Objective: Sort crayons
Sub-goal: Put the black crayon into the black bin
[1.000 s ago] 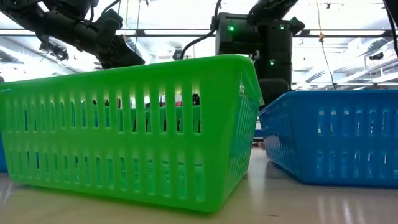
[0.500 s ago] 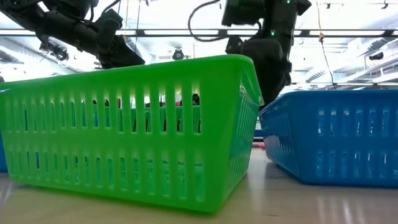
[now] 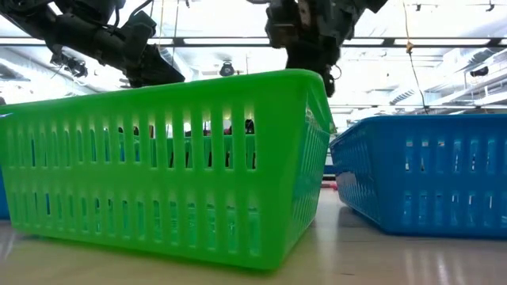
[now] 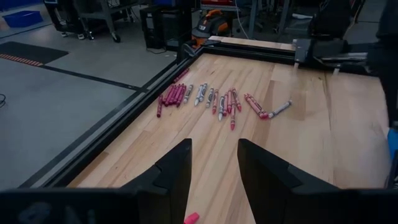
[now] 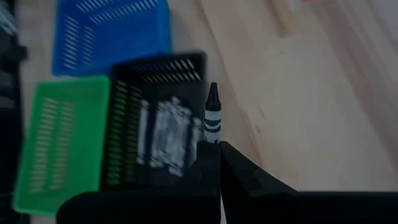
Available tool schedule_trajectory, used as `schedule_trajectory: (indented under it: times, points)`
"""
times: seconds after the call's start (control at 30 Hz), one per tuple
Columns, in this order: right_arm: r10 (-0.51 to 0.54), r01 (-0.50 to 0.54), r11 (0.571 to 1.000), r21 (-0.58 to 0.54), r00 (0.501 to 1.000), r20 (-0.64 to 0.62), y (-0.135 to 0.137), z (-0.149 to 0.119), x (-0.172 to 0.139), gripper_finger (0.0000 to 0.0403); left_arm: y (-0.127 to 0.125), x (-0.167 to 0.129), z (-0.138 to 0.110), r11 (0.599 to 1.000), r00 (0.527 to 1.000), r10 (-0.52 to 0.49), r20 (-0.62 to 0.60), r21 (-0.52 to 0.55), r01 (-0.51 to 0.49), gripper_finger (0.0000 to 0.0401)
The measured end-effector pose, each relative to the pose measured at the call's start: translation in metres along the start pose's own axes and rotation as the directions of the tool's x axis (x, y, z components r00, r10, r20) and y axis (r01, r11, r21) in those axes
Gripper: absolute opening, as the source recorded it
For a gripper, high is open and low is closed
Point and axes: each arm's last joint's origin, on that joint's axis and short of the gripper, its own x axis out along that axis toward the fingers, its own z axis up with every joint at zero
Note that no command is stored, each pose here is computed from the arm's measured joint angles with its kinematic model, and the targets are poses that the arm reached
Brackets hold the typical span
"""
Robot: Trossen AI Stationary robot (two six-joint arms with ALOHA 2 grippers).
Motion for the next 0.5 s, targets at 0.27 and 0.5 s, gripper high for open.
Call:
schedule_trajectory:
  times: [0.27,0.5]
  points:
    - [0.141,-0.137,0.989,-0.048,0.985,0.100,0.018,0.008,0.009,0.0005,0.000,0.000,0.000,1.000,1.000,0.000,0.000,0.000,0.000,0.0141]
    - [0.179,-0.175,0.982,-0.077,0.982,0.055,0.022,0.000,0.043,0.0005,0.000,0.000,0.000,1.000,1.000,0.001,-0.004,0.001,-0.001,0.0141]
